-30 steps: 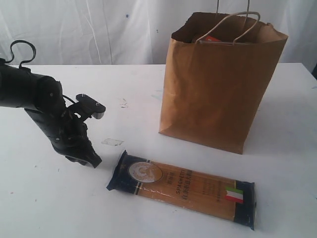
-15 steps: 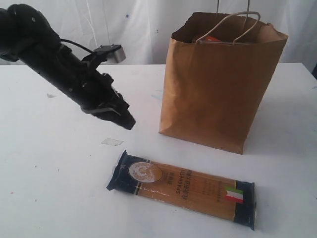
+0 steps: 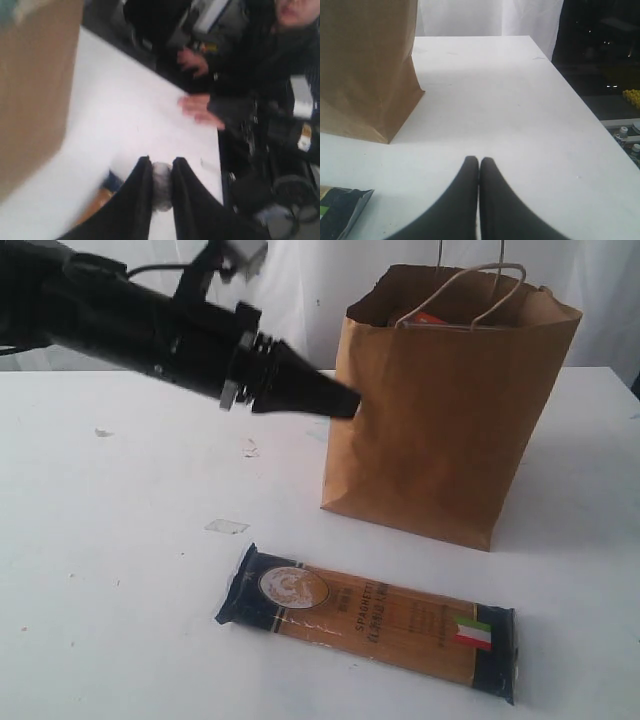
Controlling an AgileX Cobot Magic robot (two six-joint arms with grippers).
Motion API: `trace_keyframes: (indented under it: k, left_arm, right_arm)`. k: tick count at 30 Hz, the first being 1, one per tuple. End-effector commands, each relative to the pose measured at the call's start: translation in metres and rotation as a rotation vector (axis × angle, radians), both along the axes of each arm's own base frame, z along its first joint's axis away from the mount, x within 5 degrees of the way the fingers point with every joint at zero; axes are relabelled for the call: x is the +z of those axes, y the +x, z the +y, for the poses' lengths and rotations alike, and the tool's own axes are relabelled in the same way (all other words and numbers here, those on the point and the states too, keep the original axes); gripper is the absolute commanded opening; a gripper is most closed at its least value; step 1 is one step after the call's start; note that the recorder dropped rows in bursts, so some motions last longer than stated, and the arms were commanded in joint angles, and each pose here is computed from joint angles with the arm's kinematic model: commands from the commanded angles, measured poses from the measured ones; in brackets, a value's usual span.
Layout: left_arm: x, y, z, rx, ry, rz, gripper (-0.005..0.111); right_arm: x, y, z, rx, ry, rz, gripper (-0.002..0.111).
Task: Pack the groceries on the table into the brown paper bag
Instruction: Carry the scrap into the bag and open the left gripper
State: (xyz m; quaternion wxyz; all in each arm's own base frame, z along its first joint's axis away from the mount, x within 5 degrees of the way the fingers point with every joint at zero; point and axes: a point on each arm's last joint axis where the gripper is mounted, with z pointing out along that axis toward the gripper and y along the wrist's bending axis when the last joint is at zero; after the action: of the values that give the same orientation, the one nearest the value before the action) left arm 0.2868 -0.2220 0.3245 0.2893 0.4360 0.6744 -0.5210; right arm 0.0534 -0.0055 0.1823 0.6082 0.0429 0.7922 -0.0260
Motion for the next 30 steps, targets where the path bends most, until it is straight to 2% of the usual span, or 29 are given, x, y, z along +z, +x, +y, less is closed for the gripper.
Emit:
trace_keyframes:
  k: [1, 4, 6, 9, 12, 18, 22, 26, 30]
  left_arm:
    - [0.033, 0.013, -0.010, 0.174, -0.136, -0.138, 0.000]
    - [0.048, 0.013, -0.024, 0.219, -0.134, -0.242, 0.000]
    - [0.059, 0.009, -0.036, 0.221, -0.127, -0.393, 0.000]
    - [0.070, 0.001, -0.054, 0.196, -0.060, -0.733, 0.000]
    - [0.072, 0.001, -0.064, 0.277, 0.010, -0.905, 0.000]
    - [0.057, 0.025, -0.065, 0.470, 0.121, -0.923, 0.000]
    - [0.042, 0.033, -0.070, 0.473, 0.155, -0.904, 0.003]
    - [0.033, 0.033, -0.076, 0.415, 0.144, -0.875, 0.021]
    - [0.029, 0.034, -0.077, 0.411, 0.151, -0.870, 0.038]
  right_arm:
    - [0.000, 0.000, 0.000, -0.004, 0.001, -0.006, 0.000]
    - [0.000, 0.000, 0.000, -0.004, 0.001, -0.006, 0.000]
    - [0.000, 0.000, 0.000, -0.004, 0.001, -0.006, 0.000]
    - [0.000, 0.000, 0.000, -0.004, 0.001, -0.006, 0.000]
    - [0.000, 0.000, 0.000, -0.004, 0.001, -0.006, 0.000]
    - [0.000, 0.000, 0.000, -0.004, 0.003, -0.006, 0.000]
    - [0.000, 0.000, 0.000, -0.004, 0.003, -0.006, 0.000]
    - [0.000, 0.000, 0.000, -0.004, 0.003, -0.006, 0.000]
    - [0.000, 0.000, 0.000, -0.004, 0.003, -0.006, 0.000]
